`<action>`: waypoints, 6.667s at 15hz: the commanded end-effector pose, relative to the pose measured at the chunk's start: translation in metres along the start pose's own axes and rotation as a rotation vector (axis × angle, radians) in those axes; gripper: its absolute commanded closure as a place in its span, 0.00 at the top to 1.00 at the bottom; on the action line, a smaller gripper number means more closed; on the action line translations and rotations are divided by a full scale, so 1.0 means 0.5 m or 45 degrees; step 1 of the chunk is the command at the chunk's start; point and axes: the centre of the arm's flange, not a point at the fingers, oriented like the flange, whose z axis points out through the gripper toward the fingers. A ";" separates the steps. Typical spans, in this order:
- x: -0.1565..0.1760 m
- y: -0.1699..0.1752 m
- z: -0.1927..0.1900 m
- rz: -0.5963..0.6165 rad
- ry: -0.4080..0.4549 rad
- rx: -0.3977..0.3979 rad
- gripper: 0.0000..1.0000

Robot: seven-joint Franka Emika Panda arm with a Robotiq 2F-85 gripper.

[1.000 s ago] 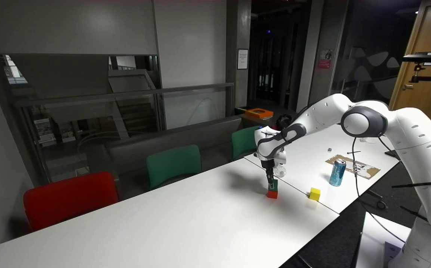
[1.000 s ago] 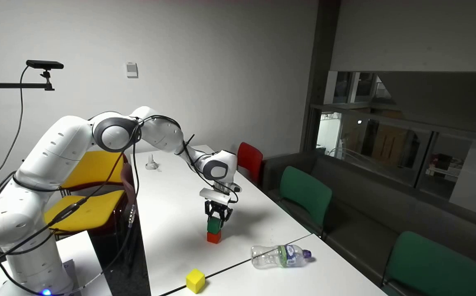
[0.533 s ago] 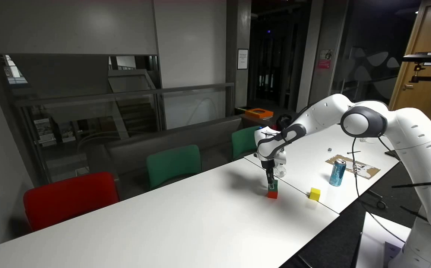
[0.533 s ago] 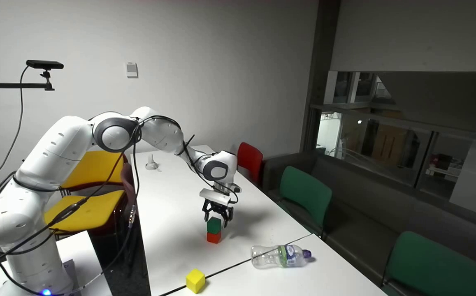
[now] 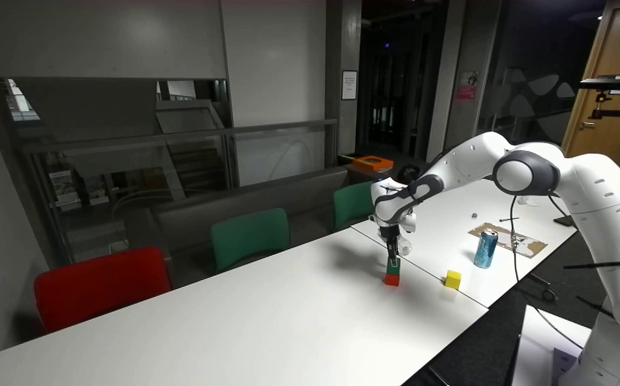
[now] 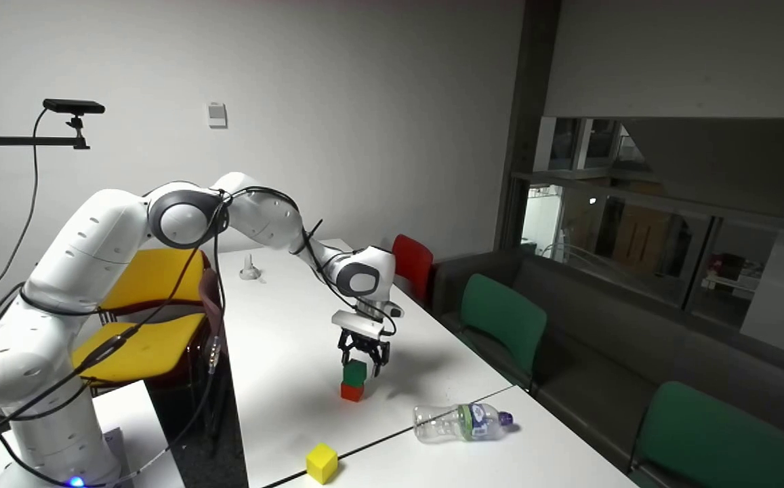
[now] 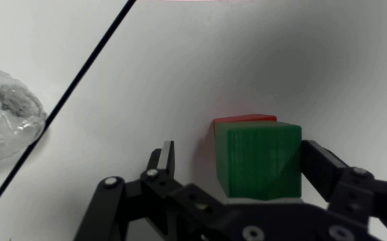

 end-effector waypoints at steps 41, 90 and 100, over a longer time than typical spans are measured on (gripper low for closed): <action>-0.089 -0.063 -0.009 -0.089 0.346 -0.246 0.98; -0.076 -0.086 0.011 -0.171 0.331 -0.202 0.31; -0.075 -0.096 0.018 -0.186 0.328 -0.200 0.31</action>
